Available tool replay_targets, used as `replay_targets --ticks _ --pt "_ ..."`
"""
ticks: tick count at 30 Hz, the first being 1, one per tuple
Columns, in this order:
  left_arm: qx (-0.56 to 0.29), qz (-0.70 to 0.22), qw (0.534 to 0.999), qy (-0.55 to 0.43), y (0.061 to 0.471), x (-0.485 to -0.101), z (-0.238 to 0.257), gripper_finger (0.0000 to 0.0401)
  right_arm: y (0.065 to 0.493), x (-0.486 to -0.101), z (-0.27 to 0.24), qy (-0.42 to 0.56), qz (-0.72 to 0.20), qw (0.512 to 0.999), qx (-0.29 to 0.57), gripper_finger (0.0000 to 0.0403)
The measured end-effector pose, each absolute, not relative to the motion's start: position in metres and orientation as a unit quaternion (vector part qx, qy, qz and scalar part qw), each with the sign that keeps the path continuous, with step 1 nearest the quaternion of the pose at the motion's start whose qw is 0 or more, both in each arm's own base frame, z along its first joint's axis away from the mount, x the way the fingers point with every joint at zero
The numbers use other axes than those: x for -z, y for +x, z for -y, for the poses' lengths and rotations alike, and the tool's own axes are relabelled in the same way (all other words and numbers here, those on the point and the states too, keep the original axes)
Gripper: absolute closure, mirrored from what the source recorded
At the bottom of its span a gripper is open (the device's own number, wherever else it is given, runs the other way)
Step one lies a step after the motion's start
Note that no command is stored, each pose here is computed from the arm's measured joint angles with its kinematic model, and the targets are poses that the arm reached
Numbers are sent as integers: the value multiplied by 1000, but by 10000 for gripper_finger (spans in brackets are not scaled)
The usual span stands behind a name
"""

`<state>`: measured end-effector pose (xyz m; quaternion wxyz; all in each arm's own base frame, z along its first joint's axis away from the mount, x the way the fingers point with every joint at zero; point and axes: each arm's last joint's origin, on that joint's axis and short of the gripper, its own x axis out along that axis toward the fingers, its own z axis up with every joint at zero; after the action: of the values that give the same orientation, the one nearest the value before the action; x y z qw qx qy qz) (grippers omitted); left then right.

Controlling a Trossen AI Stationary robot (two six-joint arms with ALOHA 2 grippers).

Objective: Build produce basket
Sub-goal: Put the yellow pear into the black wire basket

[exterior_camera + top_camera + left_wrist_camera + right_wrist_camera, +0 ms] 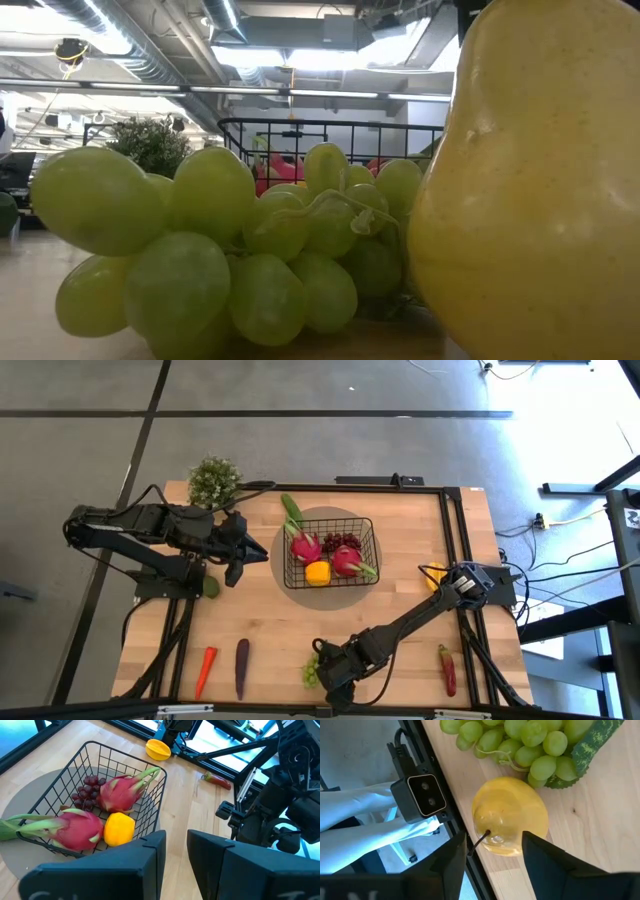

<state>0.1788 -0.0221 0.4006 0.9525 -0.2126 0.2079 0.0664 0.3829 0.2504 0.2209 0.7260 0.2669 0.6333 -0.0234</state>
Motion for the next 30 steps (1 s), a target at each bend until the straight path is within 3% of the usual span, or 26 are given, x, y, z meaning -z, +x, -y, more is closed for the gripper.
replay_targets --ticks 24,30 --pt "-66 -208 952 -213 179 -401 22 332 385 -213 -251 267 -640 720 28 224" --pt "-66 -208 952 -213 179 -401 22 332 385 -213 -251 268 -640 720 27 257"
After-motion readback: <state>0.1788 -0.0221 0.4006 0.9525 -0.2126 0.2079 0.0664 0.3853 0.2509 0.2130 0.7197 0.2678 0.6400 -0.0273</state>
